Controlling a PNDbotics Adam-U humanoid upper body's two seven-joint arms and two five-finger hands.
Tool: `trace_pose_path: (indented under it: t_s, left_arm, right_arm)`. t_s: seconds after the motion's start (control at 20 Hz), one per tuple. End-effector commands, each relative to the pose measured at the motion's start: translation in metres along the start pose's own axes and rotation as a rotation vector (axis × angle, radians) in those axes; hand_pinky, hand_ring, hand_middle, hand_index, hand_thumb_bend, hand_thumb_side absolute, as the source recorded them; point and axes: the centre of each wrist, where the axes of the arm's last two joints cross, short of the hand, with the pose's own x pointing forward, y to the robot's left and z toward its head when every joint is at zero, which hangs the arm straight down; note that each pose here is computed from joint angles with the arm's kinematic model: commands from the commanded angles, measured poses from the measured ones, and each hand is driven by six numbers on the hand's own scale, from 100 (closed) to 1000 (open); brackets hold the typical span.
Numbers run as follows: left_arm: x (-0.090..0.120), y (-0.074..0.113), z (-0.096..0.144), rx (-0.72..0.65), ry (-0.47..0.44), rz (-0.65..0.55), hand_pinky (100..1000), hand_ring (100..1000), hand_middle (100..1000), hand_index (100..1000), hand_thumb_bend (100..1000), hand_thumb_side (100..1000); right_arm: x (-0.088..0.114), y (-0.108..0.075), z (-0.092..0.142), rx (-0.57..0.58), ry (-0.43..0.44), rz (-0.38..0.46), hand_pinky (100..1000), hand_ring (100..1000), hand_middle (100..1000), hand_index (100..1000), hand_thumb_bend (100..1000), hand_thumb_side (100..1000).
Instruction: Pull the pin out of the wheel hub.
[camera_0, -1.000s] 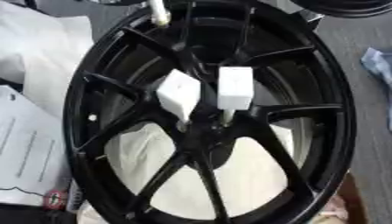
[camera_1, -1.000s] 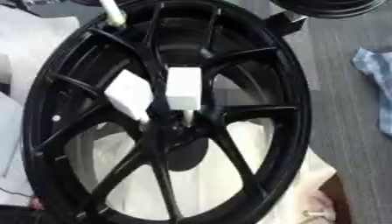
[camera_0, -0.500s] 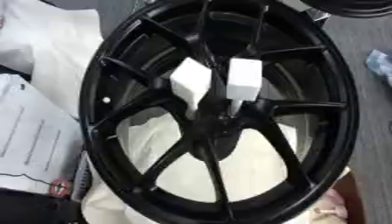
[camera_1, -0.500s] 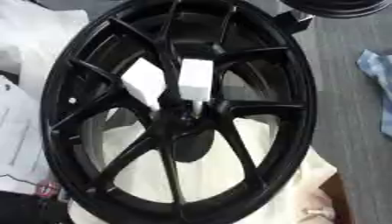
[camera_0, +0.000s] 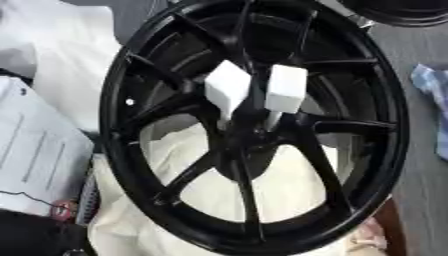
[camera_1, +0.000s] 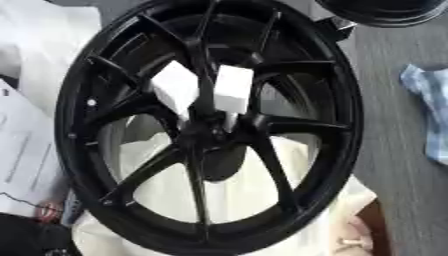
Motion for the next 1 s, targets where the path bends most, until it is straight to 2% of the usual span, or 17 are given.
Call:
trace_pose_path:
  t_s: [0.05,0.1,0.15,0.2,0.25,0.3,0.35,0.5,0.7,0.75,0.85,1.0]
  left_arm:
    - [-0.003,0.001,0.004,0.022,0.050,-0.054,793,699,535,741,100,246]
    - [-0.007,-0.004,0.005,0.014,0.062,-0.052,810,737,572,783,100,308]
    - [-0.009,-0.008,0.005,0.006,0.069,-0.051,851,816,678,863,100,497]
    - [-0.012,-0.011,0.006,-0.005,0.076,-0.052,862,839,718,886,100,540]
    - [-0.013,-0.014,0.007,-0.014,0.082,-0.053,881,888,792,934,165,667]
    - [-0.015,-0.017,0.008,-0.020,0.088,-0.054,883,893,803,946,210,722]
    - [-0.016,-0.019,0.009,-0.022,0.095,-0.058,880,889,804,950,235,735]
    - [-0.019,-0.022,0.010,-0.020,0.111,-0.064,872,881,794,941,221,735]
    - [-0.018,-0.022,0.011,-0.002,0.098,-0.053,860,858,759,906,155,718]
    - [-0.017,-0.022,0.011,0.008,0.086,-0.046,844,832,724,882,114,708]
    - [-0.012,-0.020,0.011,0.077,0.044,-0.026,831,791,661,844,100,655]
    - [0.004,-0.025,0.013,0.233,-0.082,0.069,820,760,619,811,100,708]
  right_arm:
    - [0.008,-0.004,-0.006,0.001,-0.038,0.005,899,794,621,704,100,537]
    - [0.008,-0.004,-0.006,-0.001,-0.039,0.004,899,794,621,704,100,537]
    - [0.008,-0.004,-0.006,-0.003,-0.041,0.001,900,794,621,704,100,538]
    - [0.008,-0.004,-0.007,-0.005,-0.041,-0.002,900,794,621,704,100,538]
    - [0.009,-0.004,-0.007,-0.008,-0.042,-0.005,900,794,621,704,100,539]
    - [0.009,-0.004,-0.008,-0.010,-0.044,-0.007,900,794,621,704,100,539]
    - [0.009,-0.004,-0.008,-0.012,-0.046,-0.010,900,794,622,704,100,539]
    - [0.009,-0.004,-0.009,-0.014,-0.048,-0.015,900,794,622,704,100,540]
    - [0.009,-0.004,-0.009,-0.015,-0.046,-0.016,901,794,622,704,100,540]
    - [0.009,-0.004,-0.009,-0.015,-0.045,-0.016,901,795,622,704,100,540]
    - [0.009,-0.005,-0.008,-0.017,-0.044,-0.016,901,794,622,704,100,540]
    - [0.010,-0.005,-0.009,-0.017,-0.050,-0.016,901,794,622,704,100,539]
